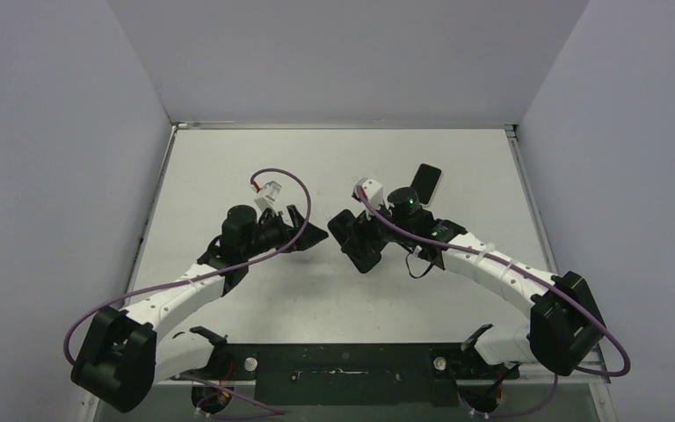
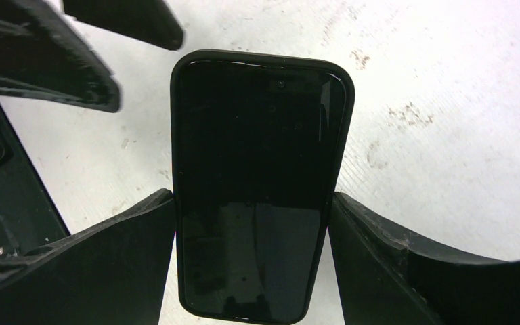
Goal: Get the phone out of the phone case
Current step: Pick up the phone at the center of the board.
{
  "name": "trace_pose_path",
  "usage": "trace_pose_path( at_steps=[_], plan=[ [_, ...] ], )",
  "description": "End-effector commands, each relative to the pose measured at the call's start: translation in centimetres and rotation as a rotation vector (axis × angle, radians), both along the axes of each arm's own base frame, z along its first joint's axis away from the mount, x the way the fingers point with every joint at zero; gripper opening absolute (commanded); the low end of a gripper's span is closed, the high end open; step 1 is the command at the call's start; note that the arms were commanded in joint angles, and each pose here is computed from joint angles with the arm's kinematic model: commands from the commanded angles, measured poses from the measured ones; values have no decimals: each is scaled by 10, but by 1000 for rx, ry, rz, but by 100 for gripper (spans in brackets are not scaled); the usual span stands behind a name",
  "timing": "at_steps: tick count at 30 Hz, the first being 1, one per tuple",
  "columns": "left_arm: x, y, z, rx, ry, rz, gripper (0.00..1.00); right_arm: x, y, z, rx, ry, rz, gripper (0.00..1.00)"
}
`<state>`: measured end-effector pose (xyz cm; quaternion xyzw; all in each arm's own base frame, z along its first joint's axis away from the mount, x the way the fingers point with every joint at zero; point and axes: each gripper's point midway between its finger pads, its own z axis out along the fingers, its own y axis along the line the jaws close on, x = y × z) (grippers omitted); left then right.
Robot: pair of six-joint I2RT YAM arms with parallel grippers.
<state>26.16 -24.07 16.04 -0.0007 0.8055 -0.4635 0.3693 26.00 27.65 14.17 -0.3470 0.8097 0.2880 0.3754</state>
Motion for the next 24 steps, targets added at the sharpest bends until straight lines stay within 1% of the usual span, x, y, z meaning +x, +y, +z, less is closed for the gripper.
trace_pose_path(
  at_steps=[1, 4, 8, 13, 18, 24],
  plan=[
    [12, -21, 49, -119, -117, -61, 80, -3, 24, 45, 121, -191, 150, 13],
    [9, -31, 51, -153, -105, -116, 77, -8, 30, 43, 124, -198, 194, 12],
    [5, -38, 54, -176, -98, -165, 75, -12, 41, 47, 138, -226, 246, 12],
    [7, -38, 48, -149, -89, -165, 72, -14, 52, 47, 123, -238, 294, 11],
    [4, -40, 47, -151, -88, -191, 55, -15, 58, 52, 125, -264, 320, 11],
    [-4, -42, 41, -143, -67, -237, 46, -20, 62, 54, 102, -265, 358, 11]
  ],
)
